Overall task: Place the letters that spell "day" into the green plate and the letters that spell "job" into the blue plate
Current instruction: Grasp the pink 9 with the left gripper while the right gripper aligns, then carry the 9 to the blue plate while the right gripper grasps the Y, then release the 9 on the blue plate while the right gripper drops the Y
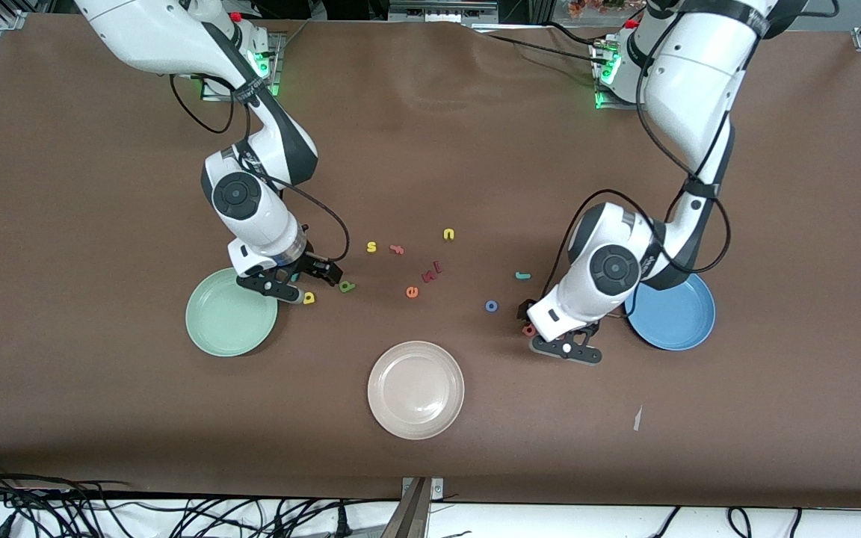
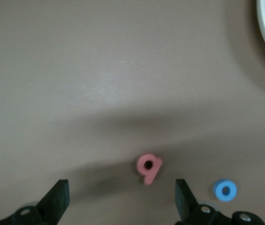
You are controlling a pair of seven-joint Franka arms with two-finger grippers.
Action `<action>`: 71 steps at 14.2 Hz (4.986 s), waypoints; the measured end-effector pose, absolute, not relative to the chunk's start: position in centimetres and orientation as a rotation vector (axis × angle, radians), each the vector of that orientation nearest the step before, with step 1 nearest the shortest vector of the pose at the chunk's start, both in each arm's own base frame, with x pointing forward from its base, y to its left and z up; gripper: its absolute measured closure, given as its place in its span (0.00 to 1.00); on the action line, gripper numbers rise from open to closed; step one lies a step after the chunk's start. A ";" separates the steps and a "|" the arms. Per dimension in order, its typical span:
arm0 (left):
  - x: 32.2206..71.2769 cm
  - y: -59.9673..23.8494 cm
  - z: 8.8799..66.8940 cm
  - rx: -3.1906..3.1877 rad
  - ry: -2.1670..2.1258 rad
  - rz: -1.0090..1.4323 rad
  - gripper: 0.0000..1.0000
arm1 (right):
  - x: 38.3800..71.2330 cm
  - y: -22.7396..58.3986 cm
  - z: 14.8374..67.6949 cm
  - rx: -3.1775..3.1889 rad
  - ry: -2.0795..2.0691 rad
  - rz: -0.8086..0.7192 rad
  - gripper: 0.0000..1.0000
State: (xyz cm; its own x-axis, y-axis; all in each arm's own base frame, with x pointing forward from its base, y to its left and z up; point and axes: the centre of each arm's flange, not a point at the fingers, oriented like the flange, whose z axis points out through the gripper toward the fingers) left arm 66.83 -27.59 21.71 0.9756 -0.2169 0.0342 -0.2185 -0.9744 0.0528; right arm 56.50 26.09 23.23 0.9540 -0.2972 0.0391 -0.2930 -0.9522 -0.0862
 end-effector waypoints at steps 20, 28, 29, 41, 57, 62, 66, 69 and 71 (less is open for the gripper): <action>66.4 -30.0 17.3 3.079 -0.383 -0.006 0.51 | 52.0 19.3 19.1 -3.035 0.429 -0.093 0.22; 67.2 -28.7 17.8 3.106 -0.384 0.003 0.70 | 51.7 19.3 18.0 -3.024 0.420 -0.099 0.24; 67.8 -27.5 18.5 3.118 -0.362 -0.025 0.70 | 51.7 19.4 17.8 -3.023 0.420 -0.099 0.25; 66.9 -6.5 24.0 3.156 -0.511 -0.101 0.70 | 52.3 18.9 17.7 -3.038 0.359 -0.127 0.47; 62.4 -10.6 23.2 3.121 0.261 -0.073 0.00 | 53.0 19.7 17.7 -3.035 0.330 -0.148 0.85; 61.3 -15.7 23.5 2.922 0.861 -0.158 0.00 | 54.1 19.9 19.5 -3.030 0.328 -0.184 0.88; 59.6 -21.3 23.5 2.734 1.390 -0.192 0.00 | 54.8 19.7 25.1 -3.064 0.301 -0.210 0.88; 58.7 -24.4 22.9 2.566 1.681 -0.189 0.00 | 55.4 17.7 26.2 -3.081 0.235 -0.229 0.88; 58.6 -25.7 21.9 2.441 1.813 -0.168 0.00 | 56.6 13.6 25.3 -3.099 0.210 -0.216 0.88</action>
